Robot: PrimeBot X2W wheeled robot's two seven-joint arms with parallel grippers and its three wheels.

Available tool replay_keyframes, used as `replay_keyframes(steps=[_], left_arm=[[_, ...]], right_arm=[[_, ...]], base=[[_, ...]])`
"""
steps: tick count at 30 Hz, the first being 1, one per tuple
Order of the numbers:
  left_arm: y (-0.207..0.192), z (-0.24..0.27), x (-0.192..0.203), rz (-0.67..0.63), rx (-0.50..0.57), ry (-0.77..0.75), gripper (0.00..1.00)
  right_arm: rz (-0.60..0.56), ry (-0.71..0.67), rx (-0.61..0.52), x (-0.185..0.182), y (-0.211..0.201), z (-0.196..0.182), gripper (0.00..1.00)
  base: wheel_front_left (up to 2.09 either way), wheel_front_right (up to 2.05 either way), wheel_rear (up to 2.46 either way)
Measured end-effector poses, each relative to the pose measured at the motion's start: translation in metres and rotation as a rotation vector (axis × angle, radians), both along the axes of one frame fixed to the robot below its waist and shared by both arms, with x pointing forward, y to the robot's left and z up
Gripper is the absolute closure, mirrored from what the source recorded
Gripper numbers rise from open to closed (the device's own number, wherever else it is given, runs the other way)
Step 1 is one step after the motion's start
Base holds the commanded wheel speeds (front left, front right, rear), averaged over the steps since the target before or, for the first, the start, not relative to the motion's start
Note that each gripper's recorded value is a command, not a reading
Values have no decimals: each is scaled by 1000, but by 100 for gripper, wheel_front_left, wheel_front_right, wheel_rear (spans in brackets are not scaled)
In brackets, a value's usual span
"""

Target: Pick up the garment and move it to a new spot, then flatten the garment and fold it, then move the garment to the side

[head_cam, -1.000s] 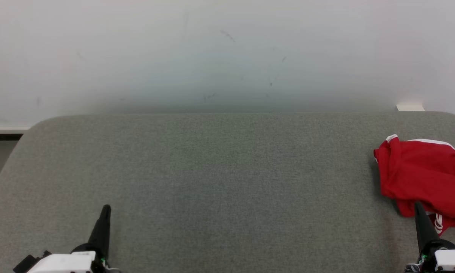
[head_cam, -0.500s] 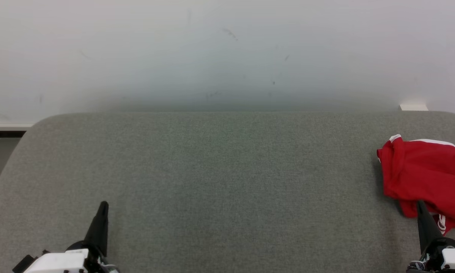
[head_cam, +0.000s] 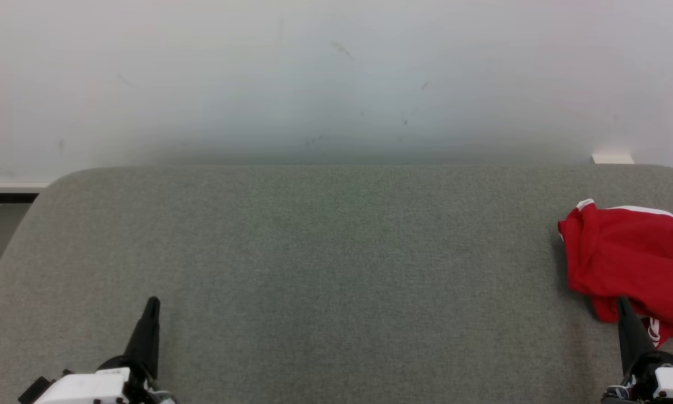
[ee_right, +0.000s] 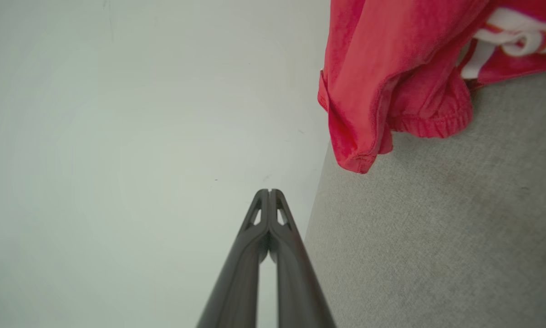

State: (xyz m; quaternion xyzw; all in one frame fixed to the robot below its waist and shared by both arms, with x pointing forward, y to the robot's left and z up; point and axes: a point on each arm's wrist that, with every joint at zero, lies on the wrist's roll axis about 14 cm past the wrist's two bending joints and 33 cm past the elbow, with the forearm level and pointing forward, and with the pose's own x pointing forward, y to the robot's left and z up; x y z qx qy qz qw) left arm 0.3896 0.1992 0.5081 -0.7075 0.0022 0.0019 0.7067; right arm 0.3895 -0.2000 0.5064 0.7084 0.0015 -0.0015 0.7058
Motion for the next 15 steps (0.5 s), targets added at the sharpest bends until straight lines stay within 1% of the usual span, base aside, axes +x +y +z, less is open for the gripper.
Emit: replay_keyframes(steps=[15], left_arm=[[0, 0, 0, 0, 0, 0, 100]], right_arm=[[0, 0, 0, 0, 0, 0, 100]], base=[[0, 0, 0]])
